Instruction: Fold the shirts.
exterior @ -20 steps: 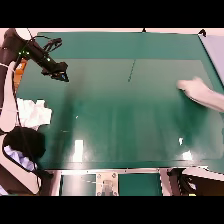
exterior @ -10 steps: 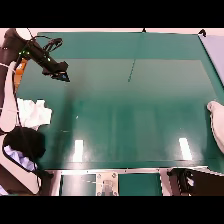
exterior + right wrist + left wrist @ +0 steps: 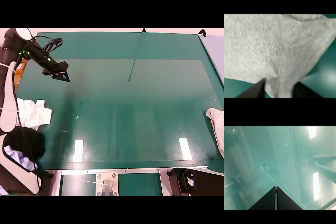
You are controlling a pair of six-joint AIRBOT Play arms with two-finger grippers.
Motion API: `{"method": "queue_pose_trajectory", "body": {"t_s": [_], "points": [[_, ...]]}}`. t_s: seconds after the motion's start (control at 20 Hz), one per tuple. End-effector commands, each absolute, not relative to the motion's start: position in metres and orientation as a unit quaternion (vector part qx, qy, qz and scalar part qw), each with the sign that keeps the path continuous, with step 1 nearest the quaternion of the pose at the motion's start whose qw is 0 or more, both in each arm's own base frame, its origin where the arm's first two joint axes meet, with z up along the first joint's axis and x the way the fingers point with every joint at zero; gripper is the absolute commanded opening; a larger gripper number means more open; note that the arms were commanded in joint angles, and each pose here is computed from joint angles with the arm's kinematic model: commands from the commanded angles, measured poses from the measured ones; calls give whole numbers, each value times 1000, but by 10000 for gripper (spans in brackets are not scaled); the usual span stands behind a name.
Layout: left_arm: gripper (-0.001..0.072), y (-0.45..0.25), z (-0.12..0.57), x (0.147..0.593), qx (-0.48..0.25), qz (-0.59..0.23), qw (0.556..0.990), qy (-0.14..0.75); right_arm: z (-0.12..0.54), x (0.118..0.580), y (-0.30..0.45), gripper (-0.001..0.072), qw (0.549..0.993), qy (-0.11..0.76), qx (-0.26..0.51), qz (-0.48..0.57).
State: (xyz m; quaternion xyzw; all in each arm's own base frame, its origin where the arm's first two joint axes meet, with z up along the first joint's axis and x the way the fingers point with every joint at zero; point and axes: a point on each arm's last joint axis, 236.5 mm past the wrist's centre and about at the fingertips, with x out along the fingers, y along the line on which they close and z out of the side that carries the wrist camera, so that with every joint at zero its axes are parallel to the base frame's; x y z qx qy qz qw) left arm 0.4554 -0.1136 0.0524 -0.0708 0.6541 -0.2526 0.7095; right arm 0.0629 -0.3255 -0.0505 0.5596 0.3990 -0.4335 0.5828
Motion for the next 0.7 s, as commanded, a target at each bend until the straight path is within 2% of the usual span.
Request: {"method": "queue_pose_trajectory", "body": {"t_s": [0.0, 0.2, 0.25, 0.35, 0.55, 0.65], "points": [[24, -114, 53, 460, -68, -254, 716, 646, -35, 54, -312, 226, 551, 433, 571, -427], [24, -104, 58, 460, -50, -240, 726, 643, 26, 40, -301, 206, 499, 450, 565, -479], [24, -102, 65, 459, -41, -241, 732, 636, 41, 49, -301, 205, 511, 445, 552, -486], [24, -102, 82, 456, -32, -246, 744, 621, 66, 96, -301, 28, 578, 435, 514, -461], [24, -102, 109, 439, -28, -246, 757, 605, 103, 247, -254, 9, 741, 423, 412, -320], [24, -102, 106, 414, -34, -243, 750, 615, 108, 304, -195, 8, 792, 457, 338, -223]]}}
